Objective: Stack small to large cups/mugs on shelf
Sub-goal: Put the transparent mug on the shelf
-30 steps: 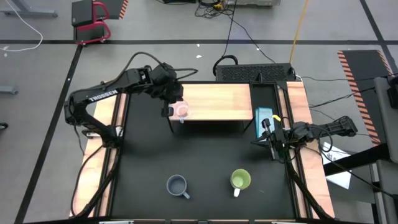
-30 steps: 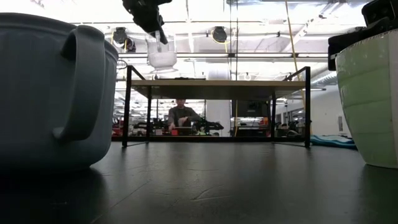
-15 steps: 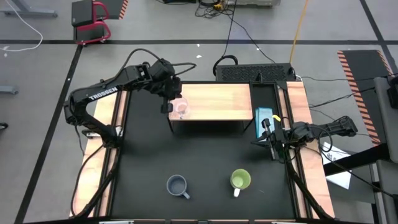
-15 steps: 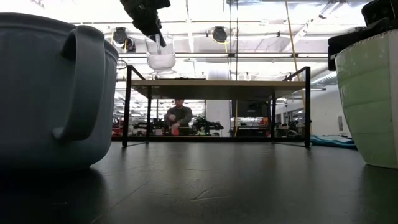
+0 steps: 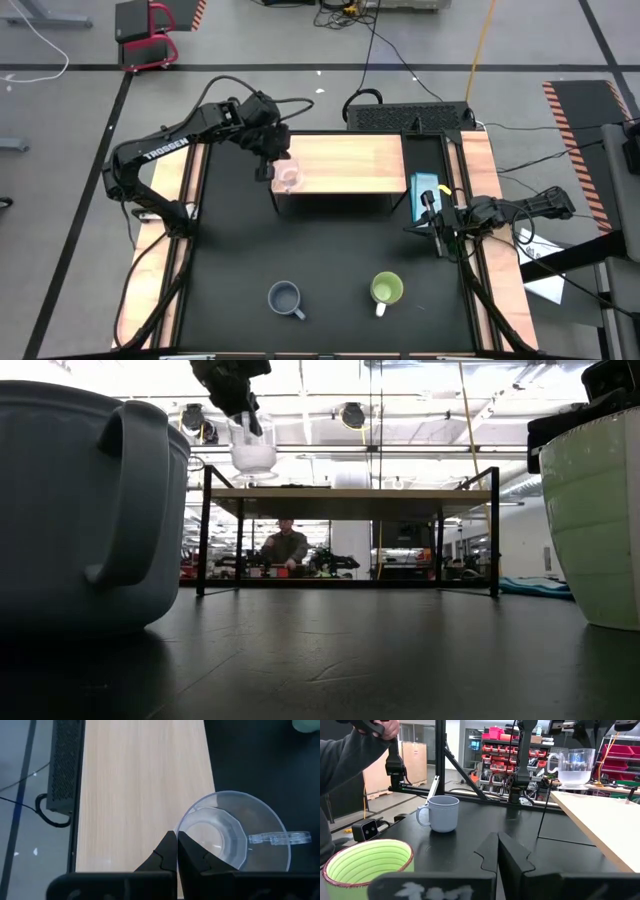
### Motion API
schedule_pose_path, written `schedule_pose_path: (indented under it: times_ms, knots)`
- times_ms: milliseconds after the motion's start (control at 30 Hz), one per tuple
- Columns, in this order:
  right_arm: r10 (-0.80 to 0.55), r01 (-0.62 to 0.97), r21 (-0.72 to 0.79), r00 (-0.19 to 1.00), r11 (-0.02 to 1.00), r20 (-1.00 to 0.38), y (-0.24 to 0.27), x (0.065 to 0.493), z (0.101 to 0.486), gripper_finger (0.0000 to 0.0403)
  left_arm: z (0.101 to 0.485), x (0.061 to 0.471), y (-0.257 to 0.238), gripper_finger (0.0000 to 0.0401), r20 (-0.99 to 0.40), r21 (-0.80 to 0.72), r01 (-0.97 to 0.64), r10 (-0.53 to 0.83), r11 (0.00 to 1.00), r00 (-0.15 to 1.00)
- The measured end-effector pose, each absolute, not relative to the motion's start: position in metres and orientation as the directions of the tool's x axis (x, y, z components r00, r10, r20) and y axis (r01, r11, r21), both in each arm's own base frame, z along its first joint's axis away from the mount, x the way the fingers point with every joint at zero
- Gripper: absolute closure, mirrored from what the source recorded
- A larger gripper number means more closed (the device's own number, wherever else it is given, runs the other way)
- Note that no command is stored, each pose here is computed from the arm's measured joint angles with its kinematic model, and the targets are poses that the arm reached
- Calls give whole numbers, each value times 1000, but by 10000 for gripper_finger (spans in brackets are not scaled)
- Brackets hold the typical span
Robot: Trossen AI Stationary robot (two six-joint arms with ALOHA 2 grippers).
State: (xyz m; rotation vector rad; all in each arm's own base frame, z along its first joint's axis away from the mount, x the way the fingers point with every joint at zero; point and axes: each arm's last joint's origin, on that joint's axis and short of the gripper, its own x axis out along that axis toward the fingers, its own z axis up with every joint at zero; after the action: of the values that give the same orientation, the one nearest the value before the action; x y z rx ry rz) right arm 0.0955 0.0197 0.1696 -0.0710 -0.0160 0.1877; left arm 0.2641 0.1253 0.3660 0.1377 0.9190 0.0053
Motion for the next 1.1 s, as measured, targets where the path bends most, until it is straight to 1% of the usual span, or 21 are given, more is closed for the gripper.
schedule_pose_path:
  times_ms: [400,1100]
  knots:
    - [187,-186,-71,982,980,9,20,96,170,403,360,266,125,401,-820,104,67,47,992,571]
    - [187,-188,-65,982,980,-22,20,97,167,403,360,266,125,401,-818,122,85,51,989,573]
